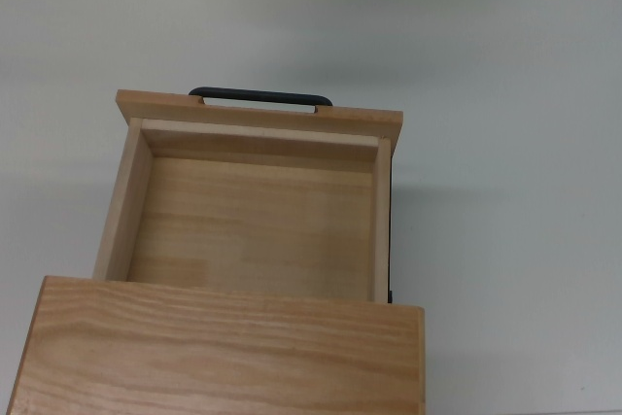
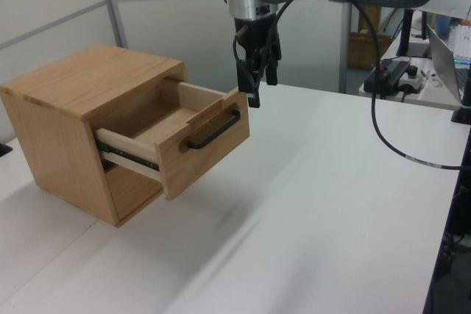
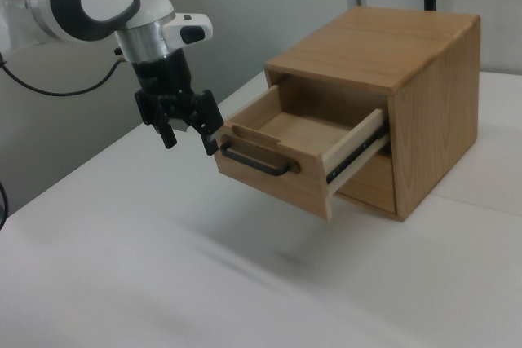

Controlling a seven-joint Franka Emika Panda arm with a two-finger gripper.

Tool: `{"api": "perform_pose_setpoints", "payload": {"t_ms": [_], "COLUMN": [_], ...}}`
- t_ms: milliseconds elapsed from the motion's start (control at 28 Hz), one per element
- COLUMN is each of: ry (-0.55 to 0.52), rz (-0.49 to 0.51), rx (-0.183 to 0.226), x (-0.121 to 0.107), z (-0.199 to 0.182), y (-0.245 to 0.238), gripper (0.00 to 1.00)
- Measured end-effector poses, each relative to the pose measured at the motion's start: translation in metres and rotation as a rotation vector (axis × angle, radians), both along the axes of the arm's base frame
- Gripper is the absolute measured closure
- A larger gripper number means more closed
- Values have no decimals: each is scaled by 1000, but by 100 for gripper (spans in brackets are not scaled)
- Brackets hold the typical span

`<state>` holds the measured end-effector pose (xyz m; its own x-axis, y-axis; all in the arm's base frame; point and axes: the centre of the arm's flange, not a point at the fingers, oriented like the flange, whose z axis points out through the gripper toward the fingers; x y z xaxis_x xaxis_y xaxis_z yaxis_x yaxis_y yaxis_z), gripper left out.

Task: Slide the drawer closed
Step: 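Move the gripper down toward the black handle of the open drawer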

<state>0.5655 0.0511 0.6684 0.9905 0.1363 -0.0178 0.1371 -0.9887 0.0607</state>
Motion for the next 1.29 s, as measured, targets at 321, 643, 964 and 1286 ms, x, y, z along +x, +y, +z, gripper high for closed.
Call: {"api": "perform_pose_setpoints", "payload": {"t_ms": [321,643,964,1286], "ry": [-5,-4,8,64], "rz": [-20,-19,-22,-23], "rx": [0,0,-1,-4], "x": [-1,-1,2,17], "z": [2,2,-5,-37], "y": [0,2,2,3], "gripper": [26,59,97,99]}}
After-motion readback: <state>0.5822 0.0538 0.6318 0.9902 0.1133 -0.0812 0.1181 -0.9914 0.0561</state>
